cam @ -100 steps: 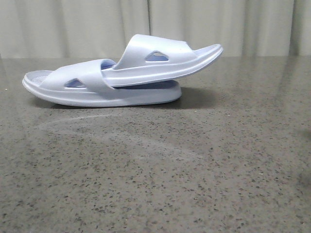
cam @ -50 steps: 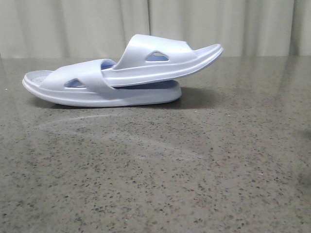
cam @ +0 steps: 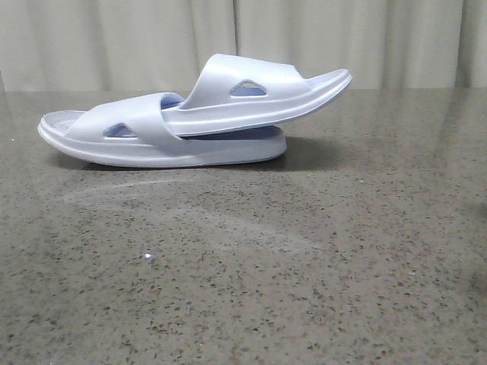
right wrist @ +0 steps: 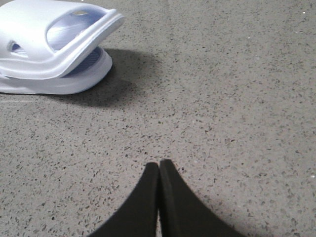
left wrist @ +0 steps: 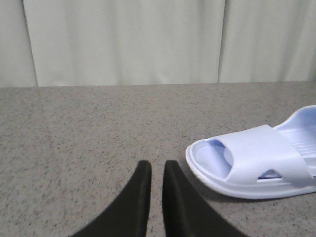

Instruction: Insert blue slippers together front up

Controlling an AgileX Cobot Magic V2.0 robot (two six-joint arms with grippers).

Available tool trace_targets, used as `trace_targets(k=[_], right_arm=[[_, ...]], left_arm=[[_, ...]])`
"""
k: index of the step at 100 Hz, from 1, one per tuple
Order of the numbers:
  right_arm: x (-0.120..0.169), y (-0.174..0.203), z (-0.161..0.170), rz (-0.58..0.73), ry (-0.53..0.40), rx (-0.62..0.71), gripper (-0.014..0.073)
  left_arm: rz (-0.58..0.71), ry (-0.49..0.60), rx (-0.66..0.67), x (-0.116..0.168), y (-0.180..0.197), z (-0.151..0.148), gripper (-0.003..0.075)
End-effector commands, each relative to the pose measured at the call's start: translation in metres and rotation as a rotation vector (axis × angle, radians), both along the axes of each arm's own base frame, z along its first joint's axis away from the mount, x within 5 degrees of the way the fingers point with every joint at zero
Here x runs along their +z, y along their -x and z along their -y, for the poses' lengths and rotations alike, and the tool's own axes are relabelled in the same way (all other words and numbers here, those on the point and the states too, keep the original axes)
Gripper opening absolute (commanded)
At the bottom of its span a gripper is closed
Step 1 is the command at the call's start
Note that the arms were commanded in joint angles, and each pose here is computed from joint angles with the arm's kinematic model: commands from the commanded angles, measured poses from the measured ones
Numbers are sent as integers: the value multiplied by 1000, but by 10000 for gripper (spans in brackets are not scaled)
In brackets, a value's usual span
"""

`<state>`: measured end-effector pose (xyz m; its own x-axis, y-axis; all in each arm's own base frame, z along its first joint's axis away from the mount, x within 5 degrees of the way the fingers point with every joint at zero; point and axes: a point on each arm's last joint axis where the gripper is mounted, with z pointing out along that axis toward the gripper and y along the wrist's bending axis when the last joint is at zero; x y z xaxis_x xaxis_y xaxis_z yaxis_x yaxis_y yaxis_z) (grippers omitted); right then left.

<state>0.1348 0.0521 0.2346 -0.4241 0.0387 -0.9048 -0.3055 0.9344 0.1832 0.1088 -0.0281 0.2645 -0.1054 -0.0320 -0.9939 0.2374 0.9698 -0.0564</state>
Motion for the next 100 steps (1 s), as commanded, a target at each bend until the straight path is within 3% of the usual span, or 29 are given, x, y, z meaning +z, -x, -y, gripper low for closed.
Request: trace_targets(k=[1,41,53,74,100], right_arm=[[8,-2,-1,27,-8,2,-78],[8,-2,-1,27,-8,2,-78],[8,-2,-1,27,-8,2,-78],[8,-1,-1,26,-9,4,-78],[8,-1,-1,25,-10,7,-78]], left_arm=[[107,56,47,2,10,-8,15],[123,33,265,-48,45,-29,15],[88,51,262,-61,49,-29,15],[107,62,235,-61,53,-27,15],[22,43,182,-70,55,-24,15]])
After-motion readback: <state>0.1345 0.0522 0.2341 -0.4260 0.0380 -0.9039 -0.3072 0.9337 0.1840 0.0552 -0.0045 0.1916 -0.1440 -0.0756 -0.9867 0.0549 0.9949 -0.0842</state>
